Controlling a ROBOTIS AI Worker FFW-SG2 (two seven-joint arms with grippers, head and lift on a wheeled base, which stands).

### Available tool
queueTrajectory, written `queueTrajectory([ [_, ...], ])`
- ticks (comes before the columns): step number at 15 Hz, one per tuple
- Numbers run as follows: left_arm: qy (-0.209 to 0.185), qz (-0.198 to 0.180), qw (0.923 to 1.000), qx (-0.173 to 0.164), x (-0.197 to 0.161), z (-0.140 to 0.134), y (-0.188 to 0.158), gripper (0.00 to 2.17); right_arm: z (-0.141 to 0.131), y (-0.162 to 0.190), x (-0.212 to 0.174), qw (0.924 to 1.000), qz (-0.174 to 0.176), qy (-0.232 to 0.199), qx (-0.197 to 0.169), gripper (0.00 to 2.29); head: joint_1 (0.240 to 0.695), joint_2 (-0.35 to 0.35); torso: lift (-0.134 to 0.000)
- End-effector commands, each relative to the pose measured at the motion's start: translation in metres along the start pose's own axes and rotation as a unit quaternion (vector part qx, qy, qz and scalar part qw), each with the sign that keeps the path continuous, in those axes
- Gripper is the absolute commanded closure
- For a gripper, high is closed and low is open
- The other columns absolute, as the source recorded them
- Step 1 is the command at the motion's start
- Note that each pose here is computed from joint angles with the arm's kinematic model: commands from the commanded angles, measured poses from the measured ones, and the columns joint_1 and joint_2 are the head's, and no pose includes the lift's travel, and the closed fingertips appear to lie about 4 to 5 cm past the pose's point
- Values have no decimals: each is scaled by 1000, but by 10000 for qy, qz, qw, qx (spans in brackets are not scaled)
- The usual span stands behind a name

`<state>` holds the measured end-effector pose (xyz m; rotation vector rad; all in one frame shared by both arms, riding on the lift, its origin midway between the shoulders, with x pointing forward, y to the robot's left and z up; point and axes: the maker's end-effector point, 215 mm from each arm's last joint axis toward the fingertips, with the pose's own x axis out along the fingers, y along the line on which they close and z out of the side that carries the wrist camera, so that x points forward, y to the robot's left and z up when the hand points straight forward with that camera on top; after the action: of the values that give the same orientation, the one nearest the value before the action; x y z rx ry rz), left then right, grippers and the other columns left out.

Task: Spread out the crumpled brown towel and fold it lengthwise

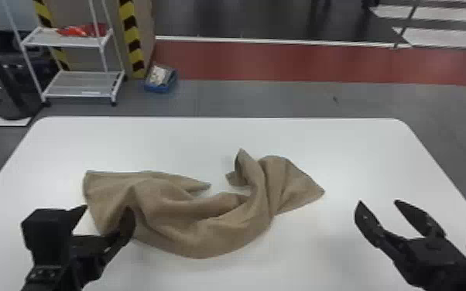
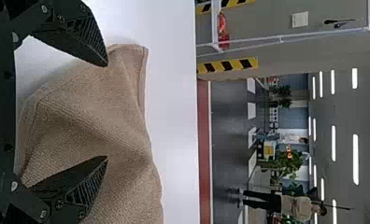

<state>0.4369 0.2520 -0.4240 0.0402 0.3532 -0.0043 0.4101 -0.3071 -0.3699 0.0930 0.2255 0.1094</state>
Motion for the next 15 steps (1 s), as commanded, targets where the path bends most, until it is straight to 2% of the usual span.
queueTrajectory([
  [1,123,-20,9999,31,-4,-7,0,221,0,0,1,10000,0,-2,-3,218,695,-73,-125],
  [3,316,-128,9994,46,-6,-19,-2,333,0,5,3,10000,41,-13,2,218,695,-75,-125],
  [4,566,-192,9982,64,-8,-33,-4,400,-1,6,3,10000,53,5,6,218,695,-75,-125],
  [6,650,-229,9976,73,-9,-36,-6,913,-6,6,6,9999,37,115,3,218,695,-73,-125],
  [8,565,-138,9983,59,-10,-27,-7,1646,-18,7,16,9996,0,276,-103,218,695,-72,-125],
  [11,496,-158,9986,37,-12,-19,-13,1666,-5,33,42,9995,232,155,-156,221,695,-66,-125],
  [15,477,-150,9987,11,-16,-18,-13,1666,-18,53,90,9967,298,612,-445,221,695,-27,-125],
])
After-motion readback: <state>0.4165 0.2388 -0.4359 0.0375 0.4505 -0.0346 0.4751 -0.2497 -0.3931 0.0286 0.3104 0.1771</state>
